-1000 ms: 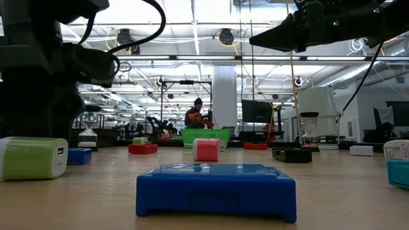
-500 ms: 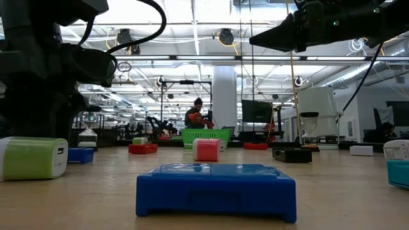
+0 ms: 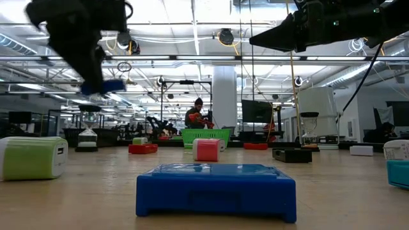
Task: Pick & Place Office items
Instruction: Put the top dark blue digital clock into the black basket
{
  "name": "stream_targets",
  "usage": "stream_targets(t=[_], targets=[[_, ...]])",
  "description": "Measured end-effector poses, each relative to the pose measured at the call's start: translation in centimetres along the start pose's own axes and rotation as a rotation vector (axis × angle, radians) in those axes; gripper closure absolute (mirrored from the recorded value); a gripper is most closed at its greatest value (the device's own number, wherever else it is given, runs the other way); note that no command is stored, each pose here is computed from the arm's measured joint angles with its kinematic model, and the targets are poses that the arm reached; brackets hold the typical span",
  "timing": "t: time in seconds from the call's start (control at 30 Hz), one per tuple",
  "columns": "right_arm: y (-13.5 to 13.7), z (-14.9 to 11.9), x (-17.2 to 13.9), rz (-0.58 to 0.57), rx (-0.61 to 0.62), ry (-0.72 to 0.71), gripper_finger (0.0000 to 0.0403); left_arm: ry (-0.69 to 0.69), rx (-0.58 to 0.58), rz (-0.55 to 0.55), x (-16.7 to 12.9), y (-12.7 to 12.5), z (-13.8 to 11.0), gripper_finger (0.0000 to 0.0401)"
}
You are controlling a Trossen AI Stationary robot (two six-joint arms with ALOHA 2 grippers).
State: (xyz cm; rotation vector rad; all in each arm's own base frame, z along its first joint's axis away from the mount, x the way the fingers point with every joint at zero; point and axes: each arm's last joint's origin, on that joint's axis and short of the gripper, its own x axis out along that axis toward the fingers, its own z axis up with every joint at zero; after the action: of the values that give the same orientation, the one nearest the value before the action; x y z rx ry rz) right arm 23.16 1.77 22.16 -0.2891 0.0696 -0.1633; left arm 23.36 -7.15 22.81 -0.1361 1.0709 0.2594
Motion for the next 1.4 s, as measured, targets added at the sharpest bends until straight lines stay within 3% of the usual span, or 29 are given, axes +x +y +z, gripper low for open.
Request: stream_targets(t=[0.2, 0.33, 0.47, 0.63, 0.93, 1.2, 1.4], targets=[[0.0, 0.0, 0.0, 0.000, 0.000, 0.000, 0.0399, -0.169, -0.052, 0.047, -3.9, 3.7, 2.3, 0.0234], [0.0, 0.0, 0.0, 0.000, 0.000, 0.000, 0.0399, -0.265, -0.124, 0.133, -7.4, 6.6, 4.3, 0.0237], [0.0, 0.0, 0.0, 0.000, 0.000, 0.000, 0.0399, -0.321, -0.204, 0.236, -11.1, 9.7, 6.0, 0.0235], [0.0, 0.0, 0.0, 0.000, -0.001, 0.000, 0.0399, -0.341, -0.290, 0.340, -13.5, 13.4, 7.0, 0.0235], [0.0, 0.0, 0.0, 0.000, -0.001, 0.000, 0.0399, -0.216, -0.467, 0.474, -12.1, 18.8, 5.7, 0.0234], [0.0, 0.0, 0.0, 0.000, -0.001, 0.000, 0.0399, -0.053, -0.715, 0.576, -8.7, 24.5, 4.5, 0.0233], [0.0, 0.0, 0.0, 0.000, -0.001, 0.000, 0.0399, 0.084, -0.813, 0.620, -5.4, 29.1, 4.8, 0.0233]])
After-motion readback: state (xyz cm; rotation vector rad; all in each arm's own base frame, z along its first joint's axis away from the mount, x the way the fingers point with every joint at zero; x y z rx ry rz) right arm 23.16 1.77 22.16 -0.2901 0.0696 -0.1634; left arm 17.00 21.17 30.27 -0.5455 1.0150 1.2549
